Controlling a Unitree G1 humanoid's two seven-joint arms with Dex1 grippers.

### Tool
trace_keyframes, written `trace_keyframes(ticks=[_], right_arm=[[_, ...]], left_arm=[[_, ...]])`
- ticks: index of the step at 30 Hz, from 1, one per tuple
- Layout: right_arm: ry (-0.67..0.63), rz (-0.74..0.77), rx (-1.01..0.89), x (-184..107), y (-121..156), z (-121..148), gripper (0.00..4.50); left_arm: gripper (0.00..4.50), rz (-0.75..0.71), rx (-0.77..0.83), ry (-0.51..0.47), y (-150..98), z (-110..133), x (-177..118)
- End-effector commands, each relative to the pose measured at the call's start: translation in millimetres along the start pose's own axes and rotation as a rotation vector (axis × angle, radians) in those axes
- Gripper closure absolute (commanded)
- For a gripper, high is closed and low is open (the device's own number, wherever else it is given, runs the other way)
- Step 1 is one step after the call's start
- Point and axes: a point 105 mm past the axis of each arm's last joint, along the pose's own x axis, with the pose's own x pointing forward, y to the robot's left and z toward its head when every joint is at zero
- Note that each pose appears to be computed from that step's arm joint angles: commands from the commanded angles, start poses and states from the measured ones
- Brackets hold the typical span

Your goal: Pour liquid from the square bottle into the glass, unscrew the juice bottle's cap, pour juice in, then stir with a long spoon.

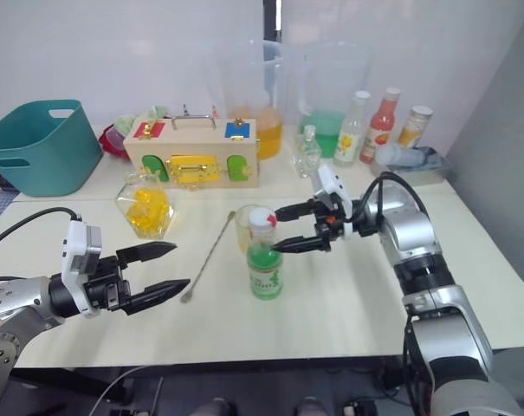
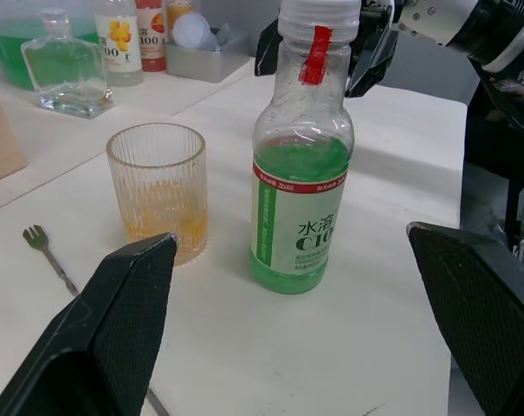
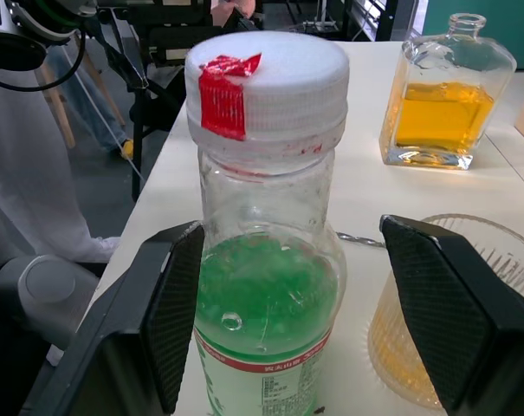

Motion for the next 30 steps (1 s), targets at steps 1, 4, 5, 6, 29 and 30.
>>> trace_keyframes(ticks=[1, 4, 5, 6, 29, 30], right_arm=[[-0.024, 0.087, -0.048, 6, 5, 17, 1.08], [-0.044, 0.102, -0.041, 10, 4, 20, 1.08], [-0.046, 0.104, -0.042, 11, 4, 21, 1.08], [-0.051, 0.109, -0.035, 12, 4, 21, 1.08], [-0.179, -0.107, 0.028, 19, 46, 51, 3.21], [-0.19, -0.144, 0.029, 20, 47, 53, 3.21]], left_arm=[[0.0, 0.004, 0.046, -0.012, 0, 14, -6], [0.0, 0.006, 0.048, -0.004, 1, 14, -8], [0.0, 0.006, 0.048, -0.003, 1, 14, -8], [0.0, 0.005, 0.048, -0.002, 1, 14, -8], [0.0, -0.067, 0.013, -0.015, -6, 5, 8], [0.0, -0.071, 0.01, -0.014, -6, 5, 8]])
